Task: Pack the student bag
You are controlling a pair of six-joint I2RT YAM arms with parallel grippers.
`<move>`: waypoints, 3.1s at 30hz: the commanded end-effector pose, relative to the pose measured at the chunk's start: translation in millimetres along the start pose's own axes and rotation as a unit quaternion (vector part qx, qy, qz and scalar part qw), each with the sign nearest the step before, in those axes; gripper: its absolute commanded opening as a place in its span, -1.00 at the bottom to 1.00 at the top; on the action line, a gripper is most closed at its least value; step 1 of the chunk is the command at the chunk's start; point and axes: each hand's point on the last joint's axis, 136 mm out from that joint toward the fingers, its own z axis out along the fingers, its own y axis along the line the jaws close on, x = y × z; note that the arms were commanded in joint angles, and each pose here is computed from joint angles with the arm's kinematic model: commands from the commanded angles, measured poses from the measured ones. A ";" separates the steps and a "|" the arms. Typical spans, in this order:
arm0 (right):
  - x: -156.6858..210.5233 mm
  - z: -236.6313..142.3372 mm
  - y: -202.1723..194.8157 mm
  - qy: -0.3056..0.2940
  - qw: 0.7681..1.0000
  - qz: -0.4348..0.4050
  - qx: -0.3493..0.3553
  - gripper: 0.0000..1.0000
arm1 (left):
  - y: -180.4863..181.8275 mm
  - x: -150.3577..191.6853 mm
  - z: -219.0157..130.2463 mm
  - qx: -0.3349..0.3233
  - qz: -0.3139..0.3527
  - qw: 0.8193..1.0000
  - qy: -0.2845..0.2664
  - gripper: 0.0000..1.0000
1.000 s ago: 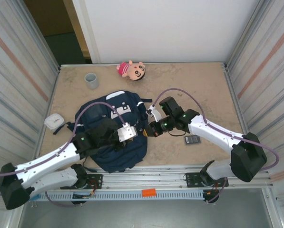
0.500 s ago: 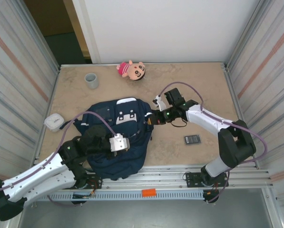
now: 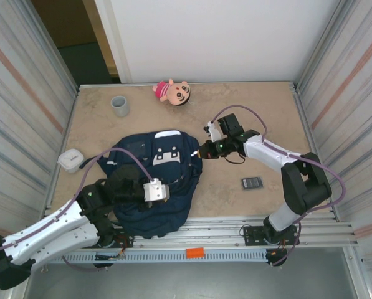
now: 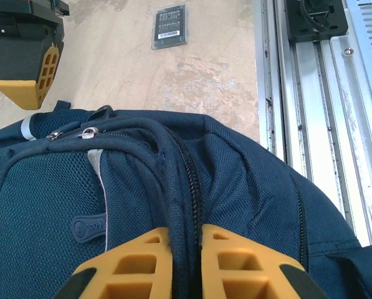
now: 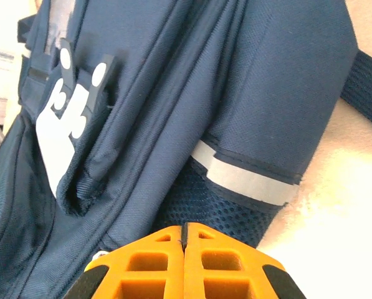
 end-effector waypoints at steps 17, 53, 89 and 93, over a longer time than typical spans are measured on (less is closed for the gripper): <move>22.0 -3.0 28.9 0.001 0.993 -0.120 -0.010 0.08 | 2.3 -32.8 -5.6 -0.005 0.048 0.996 -0.070 -0.97; -0.7 -7.3 -8.5 -0.062 0.991 -0.075 0.094 0.05 | 3.5 -32.3 -11.1 -0.012 0.029 0.997 -0.067 -0.14; 56.2 -31.3 71.8 -0.084 0.985 -0.151 -0.017 0.06 | -9.7 46.3 11.6 0.038 0.052 0.986 0.157 0.72; 57.2 -31.0 73.0 -0.085 0.984 -0.152 -0.020 0.06 | 3.0 62.4 15.2 0.003 0.073 0.975 0.208 0.73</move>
